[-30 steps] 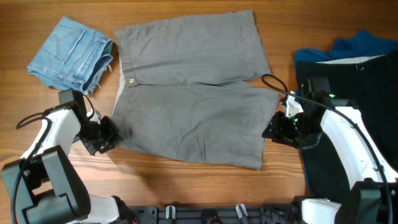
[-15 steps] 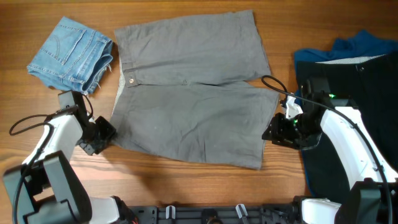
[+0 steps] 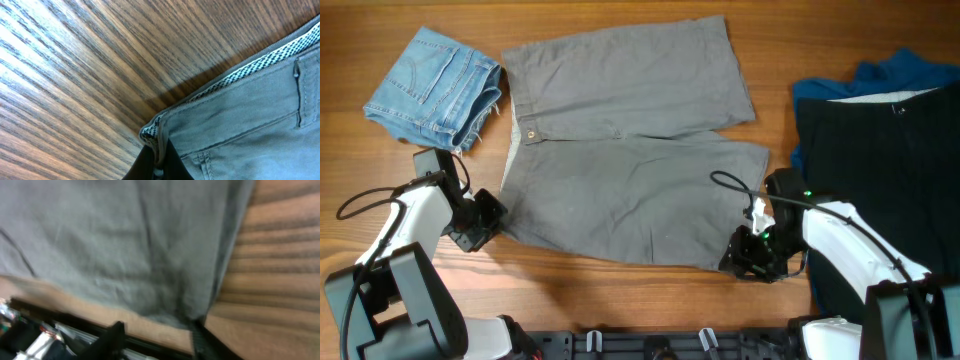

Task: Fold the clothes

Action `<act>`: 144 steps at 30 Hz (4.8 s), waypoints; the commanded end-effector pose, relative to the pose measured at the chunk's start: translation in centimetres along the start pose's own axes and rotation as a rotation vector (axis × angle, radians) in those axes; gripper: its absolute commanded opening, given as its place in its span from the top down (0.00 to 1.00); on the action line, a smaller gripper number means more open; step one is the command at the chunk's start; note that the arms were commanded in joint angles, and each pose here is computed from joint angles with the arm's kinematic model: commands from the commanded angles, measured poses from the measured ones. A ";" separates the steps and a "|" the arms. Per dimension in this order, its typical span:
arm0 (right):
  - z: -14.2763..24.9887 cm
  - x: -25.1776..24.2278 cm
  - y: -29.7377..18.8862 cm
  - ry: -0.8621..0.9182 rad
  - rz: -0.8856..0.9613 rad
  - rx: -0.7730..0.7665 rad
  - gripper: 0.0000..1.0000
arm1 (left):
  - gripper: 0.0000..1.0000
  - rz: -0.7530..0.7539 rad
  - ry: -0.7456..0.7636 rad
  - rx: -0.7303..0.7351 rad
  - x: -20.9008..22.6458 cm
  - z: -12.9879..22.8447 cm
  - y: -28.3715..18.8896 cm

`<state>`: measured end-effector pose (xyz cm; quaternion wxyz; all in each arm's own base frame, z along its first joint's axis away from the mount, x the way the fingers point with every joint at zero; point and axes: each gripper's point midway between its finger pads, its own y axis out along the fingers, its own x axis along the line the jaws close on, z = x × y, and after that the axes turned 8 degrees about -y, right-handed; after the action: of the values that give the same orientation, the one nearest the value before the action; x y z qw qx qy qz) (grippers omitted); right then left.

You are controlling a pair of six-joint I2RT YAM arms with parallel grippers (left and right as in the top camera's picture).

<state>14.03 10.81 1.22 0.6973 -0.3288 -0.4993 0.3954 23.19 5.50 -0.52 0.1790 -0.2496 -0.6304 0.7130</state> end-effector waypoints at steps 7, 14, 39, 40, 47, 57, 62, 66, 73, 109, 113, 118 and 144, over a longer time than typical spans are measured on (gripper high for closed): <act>-0.2 -3.1 1.3 0.204 0.135 -0.055 0.41 | 0.96 -0.039 -0.008 0.047 1.1 1.1 1.1; -1.6 -1.5 -1.5 0.141 0.140 -0.116 0.96 | 0.96 -0.051 -0.008 0.064 0.4 0.8 -1.4; -25.7 11.5 -26.0 -0.390 0.335 -1.068 0.96 | 0.96 -0.071 0.008 -0.330 1.2 -1.2 -17.1; -27.2 11.3 -24.9 -0.388 0.337 -1.063 0.96 | 0.96 -0.068 0.009 -0.329 0.7 -1.9 -16.6; -30.8 10.6 -22.2 -0.387 0.337 -1.061 0.96 | 0.96 0.060 0.066 -0.330 -5.4 -6.8 -12.3; -31.3 9.3 -20.5 -0.368 0.353 -1.008 0.07 | 0.00 0.091 0.161 -0.419 -11.1 -10.5 -7.5; -27.7 3.3 -17.6 -0.204 0.383 -0.753 0.11 | 0.00 0.131 0.341 -0.355 -11.5 -8.2 -8.8; -24.4 0.7 -13.8 -0.279 0.332 -0.520 0.27 | 0.02 0.191 0.397 -0.379 -12.3 -7.5 -10.7; -29.6 6.9 -15.6 -0.505 0.110 -0.772 0.28 | 0.00 0.096 0.368 -0.332 -10.6 -8.4 -7.8; -38.4 10.4 -15.7 -0.525 -0.140 -1.086 0.80 | 0.02 0.185 0.263 -0.237 -10.0 -9.3 -6.0; -36.1 9.2 -15.0 -0.480 -0.157 -0.959 0.39 | 0.00 0.194 0.276 -0.225 -10.4 -9.8 -4.6; -30.3 10.2 -18.7 -0.477 -0.108 -0.875 0.47 | 0.07 0.294 0.287 -0.120 -12.1 -8.8 -2.3; -15.8 1.9 -9.1 -0.155 0.393 -0.202 0.71 | 0.55 -0.098 0.165 -0.142 -2.6 -5.0 2.0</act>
<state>28.91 9.90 2.53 0.5844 -0.3906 -0.4860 0.5194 30.91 3.67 -0.16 0.2199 -0.3766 -0.6287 0.6439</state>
